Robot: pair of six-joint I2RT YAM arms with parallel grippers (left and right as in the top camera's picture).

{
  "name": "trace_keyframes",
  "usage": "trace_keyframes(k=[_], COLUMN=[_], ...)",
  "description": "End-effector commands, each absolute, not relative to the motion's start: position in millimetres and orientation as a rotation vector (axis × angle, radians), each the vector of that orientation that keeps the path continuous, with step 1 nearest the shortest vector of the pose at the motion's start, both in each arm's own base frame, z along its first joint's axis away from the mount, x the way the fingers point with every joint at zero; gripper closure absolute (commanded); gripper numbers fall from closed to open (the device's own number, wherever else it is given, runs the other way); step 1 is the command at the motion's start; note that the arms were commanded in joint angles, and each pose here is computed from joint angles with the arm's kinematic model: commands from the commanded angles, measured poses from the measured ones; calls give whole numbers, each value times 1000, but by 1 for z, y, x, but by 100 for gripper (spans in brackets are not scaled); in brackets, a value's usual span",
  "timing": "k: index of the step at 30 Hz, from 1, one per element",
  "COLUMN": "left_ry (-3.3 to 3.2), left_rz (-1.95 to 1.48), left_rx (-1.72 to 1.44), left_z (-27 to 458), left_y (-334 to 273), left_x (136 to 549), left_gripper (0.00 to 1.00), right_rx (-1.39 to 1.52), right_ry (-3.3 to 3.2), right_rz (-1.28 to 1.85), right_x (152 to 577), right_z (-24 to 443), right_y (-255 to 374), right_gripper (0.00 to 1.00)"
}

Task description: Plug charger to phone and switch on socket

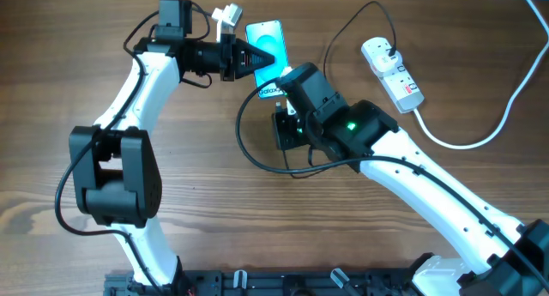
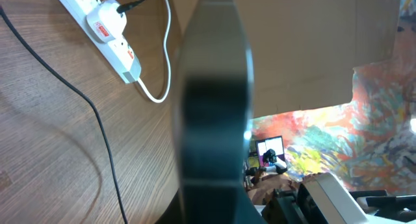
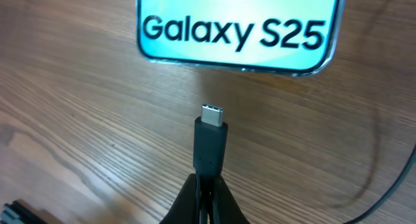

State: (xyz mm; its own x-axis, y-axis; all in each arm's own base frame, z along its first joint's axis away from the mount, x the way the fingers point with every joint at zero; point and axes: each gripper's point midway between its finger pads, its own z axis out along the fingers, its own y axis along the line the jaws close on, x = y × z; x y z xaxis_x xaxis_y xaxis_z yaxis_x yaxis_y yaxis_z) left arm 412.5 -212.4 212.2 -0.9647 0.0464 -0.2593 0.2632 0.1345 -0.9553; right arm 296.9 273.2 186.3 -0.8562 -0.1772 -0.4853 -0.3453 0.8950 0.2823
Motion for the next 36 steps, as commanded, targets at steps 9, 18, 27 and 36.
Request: trace_keyframes(k=[9,18,27,36], left_ry=[2141,2188,2182,2051], left_rz=[-1952,-1813,-1808,-1939], left_rx=[446,477,494,566], left_z=[234,216,215,236], left_y=[-220,-218,-218,-220], left_x=[403,405,403,394], left_gripper=[96,96,96,96], right_rx=[-435,-448,-486,-485], right_ry=[2655,2649,2653,2648], right_rz=[524,503,485,487], right_x=[297,300,299,299], right_z=[166,166,166,166], right_y=[281,278,276,277], right_gripper=[96,96,96,96])
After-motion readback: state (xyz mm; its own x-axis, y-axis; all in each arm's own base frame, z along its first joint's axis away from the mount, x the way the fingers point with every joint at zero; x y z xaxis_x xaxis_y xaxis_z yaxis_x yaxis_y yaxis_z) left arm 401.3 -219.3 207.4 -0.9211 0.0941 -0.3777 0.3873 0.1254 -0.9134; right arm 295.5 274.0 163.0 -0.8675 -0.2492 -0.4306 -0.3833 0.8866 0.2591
